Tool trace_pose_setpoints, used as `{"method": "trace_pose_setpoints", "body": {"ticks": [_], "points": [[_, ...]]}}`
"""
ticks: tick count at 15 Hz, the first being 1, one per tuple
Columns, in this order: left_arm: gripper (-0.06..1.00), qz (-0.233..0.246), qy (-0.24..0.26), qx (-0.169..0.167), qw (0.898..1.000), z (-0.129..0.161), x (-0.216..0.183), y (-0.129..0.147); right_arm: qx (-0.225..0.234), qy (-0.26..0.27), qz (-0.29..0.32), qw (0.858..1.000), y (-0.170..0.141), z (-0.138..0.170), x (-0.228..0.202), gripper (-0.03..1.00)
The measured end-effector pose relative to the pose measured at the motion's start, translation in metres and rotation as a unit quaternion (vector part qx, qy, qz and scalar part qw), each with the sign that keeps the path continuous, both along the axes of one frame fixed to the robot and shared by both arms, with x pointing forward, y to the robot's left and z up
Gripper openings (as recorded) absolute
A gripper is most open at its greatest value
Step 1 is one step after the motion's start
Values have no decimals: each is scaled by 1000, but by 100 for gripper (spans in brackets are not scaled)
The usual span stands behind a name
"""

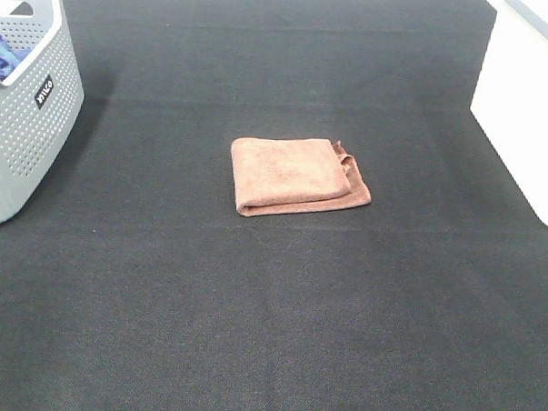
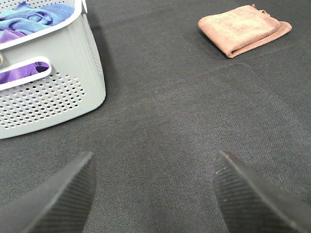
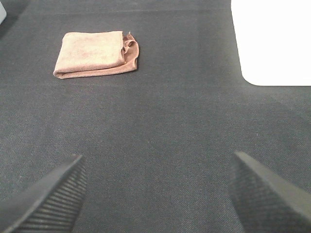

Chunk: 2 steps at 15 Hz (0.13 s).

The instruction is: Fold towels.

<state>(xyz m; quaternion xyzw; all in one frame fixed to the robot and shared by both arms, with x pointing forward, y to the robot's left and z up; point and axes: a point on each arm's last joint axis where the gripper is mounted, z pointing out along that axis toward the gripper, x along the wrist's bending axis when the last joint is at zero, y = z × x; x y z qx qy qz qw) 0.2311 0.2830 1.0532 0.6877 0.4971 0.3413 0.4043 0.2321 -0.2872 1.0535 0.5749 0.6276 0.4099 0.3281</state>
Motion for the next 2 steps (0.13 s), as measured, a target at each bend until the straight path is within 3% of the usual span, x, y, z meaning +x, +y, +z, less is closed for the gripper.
{"method": "trace_pose_setpoints", "body": {"ticks": [2], "points": [[66,0,0,0,1000,0,0,0,0,0,0,1000,0,0,0,76]]}}
